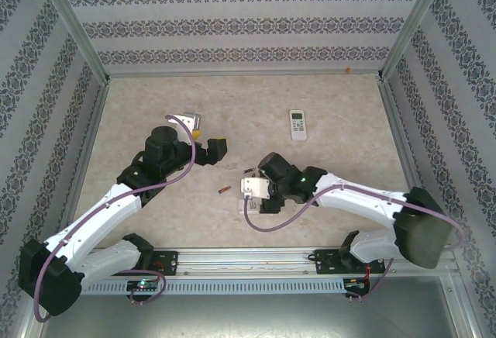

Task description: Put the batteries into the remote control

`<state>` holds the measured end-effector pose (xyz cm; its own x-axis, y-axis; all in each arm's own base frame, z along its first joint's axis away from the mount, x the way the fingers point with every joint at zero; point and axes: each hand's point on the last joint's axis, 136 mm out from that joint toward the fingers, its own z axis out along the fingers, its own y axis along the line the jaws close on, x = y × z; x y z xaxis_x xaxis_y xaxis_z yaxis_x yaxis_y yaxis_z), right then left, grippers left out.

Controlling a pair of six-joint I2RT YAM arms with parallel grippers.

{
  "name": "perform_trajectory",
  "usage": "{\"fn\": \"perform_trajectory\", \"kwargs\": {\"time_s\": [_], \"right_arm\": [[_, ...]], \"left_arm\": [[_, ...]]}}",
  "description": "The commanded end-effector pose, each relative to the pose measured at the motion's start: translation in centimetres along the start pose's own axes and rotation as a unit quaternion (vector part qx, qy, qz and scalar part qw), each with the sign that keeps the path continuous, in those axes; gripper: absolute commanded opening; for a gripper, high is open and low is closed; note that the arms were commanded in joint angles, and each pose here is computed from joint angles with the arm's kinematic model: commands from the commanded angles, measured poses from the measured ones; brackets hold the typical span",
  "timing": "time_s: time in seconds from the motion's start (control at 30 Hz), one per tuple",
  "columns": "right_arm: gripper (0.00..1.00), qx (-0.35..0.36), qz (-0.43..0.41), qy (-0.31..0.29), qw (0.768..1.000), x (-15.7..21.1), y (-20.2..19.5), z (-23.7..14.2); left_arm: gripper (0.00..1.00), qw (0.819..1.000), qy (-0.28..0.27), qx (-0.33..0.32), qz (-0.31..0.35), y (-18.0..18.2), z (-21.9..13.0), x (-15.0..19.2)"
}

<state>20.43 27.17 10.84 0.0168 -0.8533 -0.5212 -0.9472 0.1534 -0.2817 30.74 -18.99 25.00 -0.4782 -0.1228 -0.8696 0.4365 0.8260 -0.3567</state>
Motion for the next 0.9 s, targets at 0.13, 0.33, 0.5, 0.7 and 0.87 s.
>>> {"fn": "perform_trajectory", "kwargs": {"time_s": [0.13,0.33,0.5,0.7,0.87], "right_arm": [[0.52,0.137,0.562,0.010,0.816,-0.4,-8.9,-1.1],[0.46,0.107,0.647,0.075,0.751,1.6,-7.3,3.9],[0.43,0.098,0.653,0.113,0.742,2.8,-5.9,6.8],[0.32,0.088,0.649,0.140,0.743,3.7,-4.6,9.1],[0.26,0.084,0.648,0.145,0.743,3.7,-4.2,10.2]], "left_arm": [[1.00,1.000,-0.003,0.002,-0.030,0.0,-0.6,-0.4],[1.00,0.998,0.020,0.013,-0.063,-0.1,-0.2,0.5],[1.00,0.997,0.042,0.015,-0.060,-0.1,-0.2,1.6],[1.00,0.996,0.054,0.045,-0.054,-0.8,0.1,2.7],[1.00,0.995,0.069,0.049,-0.043,-1.0,0.3,3.0]]}}
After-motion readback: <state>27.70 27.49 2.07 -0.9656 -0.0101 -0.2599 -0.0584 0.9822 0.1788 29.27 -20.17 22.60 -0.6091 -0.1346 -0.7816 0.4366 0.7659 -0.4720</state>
